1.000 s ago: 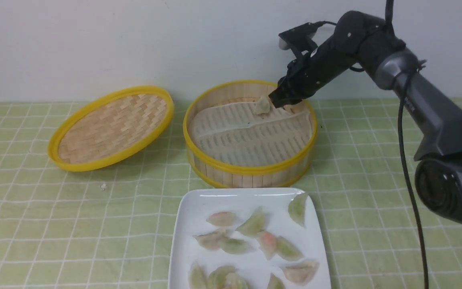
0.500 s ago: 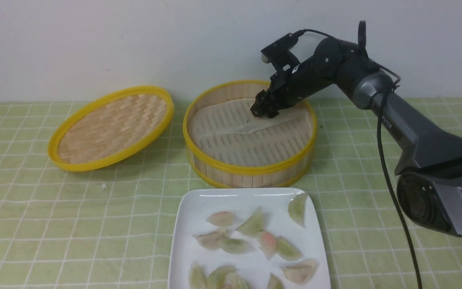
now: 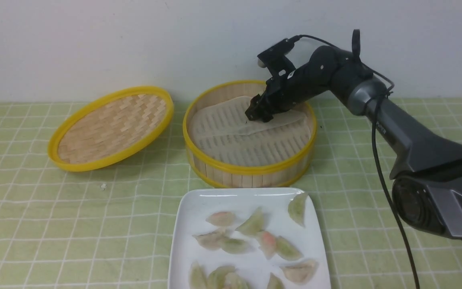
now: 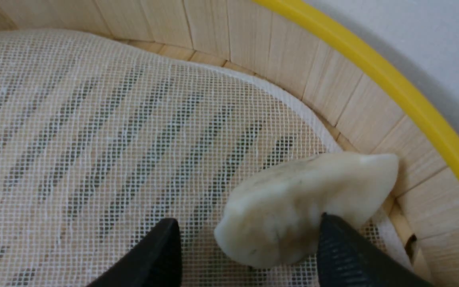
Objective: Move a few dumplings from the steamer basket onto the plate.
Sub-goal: Use the right arm to grab a dumpling from inside the steamer
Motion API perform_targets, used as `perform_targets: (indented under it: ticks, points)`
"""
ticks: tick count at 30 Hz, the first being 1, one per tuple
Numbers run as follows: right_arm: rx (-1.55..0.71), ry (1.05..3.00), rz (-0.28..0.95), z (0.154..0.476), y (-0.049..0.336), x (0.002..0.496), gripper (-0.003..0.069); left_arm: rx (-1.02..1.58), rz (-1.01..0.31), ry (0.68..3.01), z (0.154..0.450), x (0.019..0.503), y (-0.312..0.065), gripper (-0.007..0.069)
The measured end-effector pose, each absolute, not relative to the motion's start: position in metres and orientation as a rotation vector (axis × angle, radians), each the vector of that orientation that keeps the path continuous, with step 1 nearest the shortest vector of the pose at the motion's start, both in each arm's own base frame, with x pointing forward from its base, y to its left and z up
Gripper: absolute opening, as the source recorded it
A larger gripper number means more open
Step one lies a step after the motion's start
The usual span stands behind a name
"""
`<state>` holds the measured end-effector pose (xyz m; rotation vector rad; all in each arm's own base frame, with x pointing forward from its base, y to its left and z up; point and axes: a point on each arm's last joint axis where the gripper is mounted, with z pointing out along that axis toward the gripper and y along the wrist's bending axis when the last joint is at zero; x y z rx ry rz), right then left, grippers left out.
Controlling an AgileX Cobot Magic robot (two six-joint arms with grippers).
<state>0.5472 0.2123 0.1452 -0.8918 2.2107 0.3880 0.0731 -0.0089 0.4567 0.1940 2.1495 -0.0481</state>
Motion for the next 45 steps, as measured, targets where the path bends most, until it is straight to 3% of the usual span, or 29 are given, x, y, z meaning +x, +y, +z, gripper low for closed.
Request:
perform_targets:
  ticks: [3,4,5,7,9,20,34,40,45]
  points:
    - [-0.879,2.211,0.389,0.145,0.212,0.548,0.0298,0.195,-0.046,2.154,0.455,0.074,-0.009,-0.0006]
    - [-0.876,2.213,0.386,0.145,0.212,0.548,0.0206,0.195,-0.046,2.154,0.455,0.074,-0.009,-0.0006]
    - [-0.876,2.212,0.387,0.145,0.212,0.548,0.0190,0.195,-0.046,2.154,0.455,0.074,-0.009,-0.0006]
    - [-0.868,2.223,0.383,0.145,0.211,0.548,0.0052,0.196,-0.046,2.155,0.455,0.074,-0.009,-0.0006]
    - [-0.871,2.236,0.368,0.147,0.210,0.547,0.0011,0.196,-0.046,2.155,0.455,0.074,-0.009,-0.0006]
    - [-0.888,2.191,0.335,0.222,0.204,0.533,-0.0007,0.194,-0.035,2.154,0.455,0.074,-0.009,-0.0006]
    - [-0.941,2.296,0.390,0.212,0.205,0.525,-0.0007,0.189,-0.013,2.149,0.455,0.074,-0.007,-0.0006]
    - [-0.866,2.313,0.429,0.256,0.202,0.510,-0.0007,0.189,-0.011,2.149,0.455,0.075,-0.007,-0.0006]
    - [-0.744,2.317,0.479,0.315,0.195,0.482,-0.0007,0.188,-0.015,2.146,0.455,0.073,-0.007,-0.0006]
